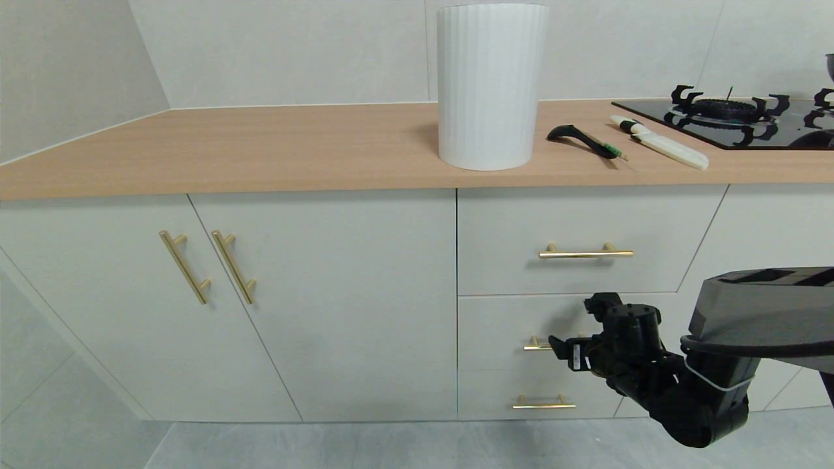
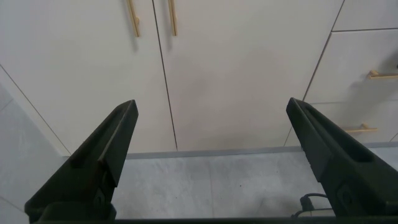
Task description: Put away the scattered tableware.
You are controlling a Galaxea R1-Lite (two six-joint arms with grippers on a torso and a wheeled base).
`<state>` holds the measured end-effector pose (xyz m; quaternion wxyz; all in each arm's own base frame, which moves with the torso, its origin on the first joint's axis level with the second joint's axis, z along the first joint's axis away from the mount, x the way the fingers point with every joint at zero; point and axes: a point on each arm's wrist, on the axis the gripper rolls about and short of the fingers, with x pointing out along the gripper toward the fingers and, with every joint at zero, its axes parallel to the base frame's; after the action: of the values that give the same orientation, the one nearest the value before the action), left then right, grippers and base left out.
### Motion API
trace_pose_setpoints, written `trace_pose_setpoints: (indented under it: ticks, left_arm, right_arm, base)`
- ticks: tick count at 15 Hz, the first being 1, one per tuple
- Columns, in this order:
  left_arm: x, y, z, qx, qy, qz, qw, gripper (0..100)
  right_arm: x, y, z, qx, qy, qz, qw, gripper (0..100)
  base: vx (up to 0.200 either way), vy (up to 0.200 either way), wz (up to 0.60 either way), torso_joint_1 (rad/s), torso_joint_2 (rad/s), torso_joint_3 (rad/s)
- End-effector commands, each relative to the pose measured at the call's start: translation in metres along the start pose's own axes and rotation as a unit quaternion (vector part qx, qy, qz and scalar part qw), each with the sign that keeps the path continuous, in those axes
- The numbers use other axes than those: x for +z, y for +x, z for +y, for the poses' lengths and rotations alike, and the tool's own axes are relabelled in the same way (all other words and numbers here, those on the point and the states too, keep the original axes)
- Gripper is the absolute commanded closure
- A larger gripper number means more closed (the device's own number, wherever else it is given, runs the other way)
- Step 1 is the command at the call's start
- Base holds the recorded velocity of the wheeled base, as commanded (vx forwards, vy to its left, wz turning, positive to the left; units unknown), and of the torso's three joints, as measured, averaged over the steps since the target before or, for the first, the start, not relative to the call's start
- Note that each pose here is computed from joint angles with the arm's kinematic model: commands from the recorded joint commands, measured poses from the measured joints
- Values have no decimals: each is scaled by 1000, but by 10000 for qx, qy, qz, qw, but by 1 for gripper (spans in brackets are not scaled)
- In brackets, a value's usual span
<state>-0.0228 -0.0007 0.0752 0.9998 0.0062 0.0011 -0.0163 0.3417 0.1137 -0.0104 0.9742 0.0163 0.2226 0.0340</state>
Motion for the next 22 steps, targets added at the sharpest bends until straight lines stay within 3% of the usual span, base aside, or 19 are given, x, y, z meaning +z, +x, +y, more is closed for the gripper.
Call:
trace_pose_setpoints:
  ticks: [1, 22]
  left_arm:
    - [0, 0, 0, 2, -1, 11, 10000, 0]
    - [0, 0, 0, 2, 0, 4, 10000, 0]
  right_arm:
    - [-5, 13, 1, -149, 96, -26, 9998, 0]
    - [-26, 21, -2, -235, -10, 264, 9994, 0]
  base:
    - [0, 0, 0, 0, 0, 0]
    - [0, 0, 0, 0, 0, 0]
